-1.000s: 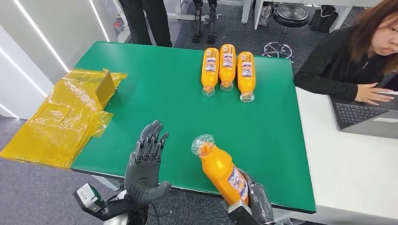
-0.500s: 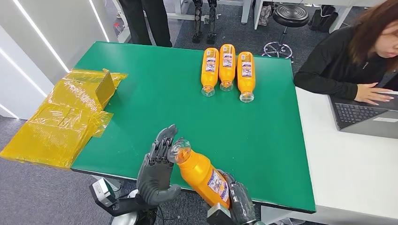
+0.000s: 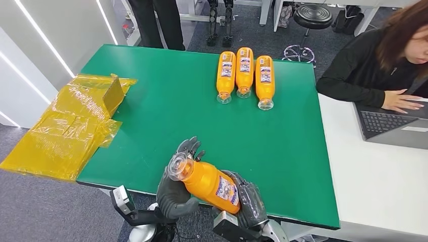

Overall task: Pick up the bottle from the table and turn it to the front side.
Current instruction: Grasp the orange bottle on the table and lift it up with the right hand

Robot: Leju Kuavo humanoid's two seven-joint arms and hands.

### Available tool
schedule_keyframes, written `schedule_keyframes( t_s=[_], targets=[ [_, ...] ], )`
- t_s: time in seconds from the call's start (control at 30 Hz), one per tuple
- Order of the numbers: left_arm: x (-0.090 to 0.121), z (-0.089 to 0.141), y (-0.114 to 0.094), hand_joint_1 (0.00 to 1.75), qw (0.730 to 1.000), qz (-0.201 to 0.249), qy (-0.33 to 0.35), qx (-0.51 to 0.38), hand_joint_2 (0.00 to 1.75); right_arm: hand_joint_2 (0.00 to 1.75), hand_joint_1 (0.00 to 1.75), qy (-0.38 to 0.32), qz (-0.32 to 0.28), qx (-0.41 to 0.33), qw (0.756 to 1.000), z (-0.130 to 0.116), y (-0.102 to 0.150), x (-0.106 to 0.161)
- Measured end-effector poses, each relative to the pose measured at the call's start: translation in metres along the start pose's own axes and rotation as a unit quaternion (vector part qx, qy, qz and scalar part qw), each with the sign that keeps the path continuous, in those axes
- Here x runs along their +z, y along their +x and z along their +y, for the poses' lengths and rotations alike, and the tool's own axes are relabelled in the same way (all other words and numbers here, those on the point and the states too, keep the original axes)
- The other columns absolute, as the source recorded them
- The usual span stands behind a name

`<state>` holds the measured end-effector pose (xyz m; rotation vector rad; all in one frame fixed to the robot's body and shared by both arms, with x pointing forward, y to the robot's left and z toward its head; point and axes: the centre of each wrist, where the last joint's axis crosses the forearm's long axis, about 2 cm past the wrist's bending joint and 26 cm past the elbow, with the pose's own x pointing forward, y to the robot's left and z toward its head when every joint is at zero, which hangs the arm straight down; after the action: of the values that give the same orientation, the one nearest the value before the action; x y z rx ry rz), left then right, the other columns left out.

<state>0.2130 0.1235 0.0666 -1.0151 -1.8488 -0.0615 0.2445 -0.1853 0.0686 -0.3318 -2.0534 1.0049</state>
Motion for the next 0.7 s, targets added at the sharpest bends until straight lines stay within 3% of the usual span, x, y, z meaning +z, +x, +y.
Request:
schedule_keyframes(
  t_s=[0.63,0.67,0.7],
  targets=[
    [0.004,0.002,-0.005,0.00,1.000,0.009,0.007,0.019,1.75,1.75,1.75,0.009,-0.005,-0.009,1.000,0.006,-0.004,-0.009],
    [0.003,0.002,-0.005,0.18,1.000,0.009,0.007,0.021,1.75,1.75,1.75,0.009,-0.007,-0.013,1.000,0.006,-0.004,-0.011],
    [0.003,0.002,-0.005,0.62,1.000,0.009,0.007,0.022,1.75,1.75,1.75,0.011,-0.009,-0.018,1.000,0.007,-0.005,-0.014]
  ],
)
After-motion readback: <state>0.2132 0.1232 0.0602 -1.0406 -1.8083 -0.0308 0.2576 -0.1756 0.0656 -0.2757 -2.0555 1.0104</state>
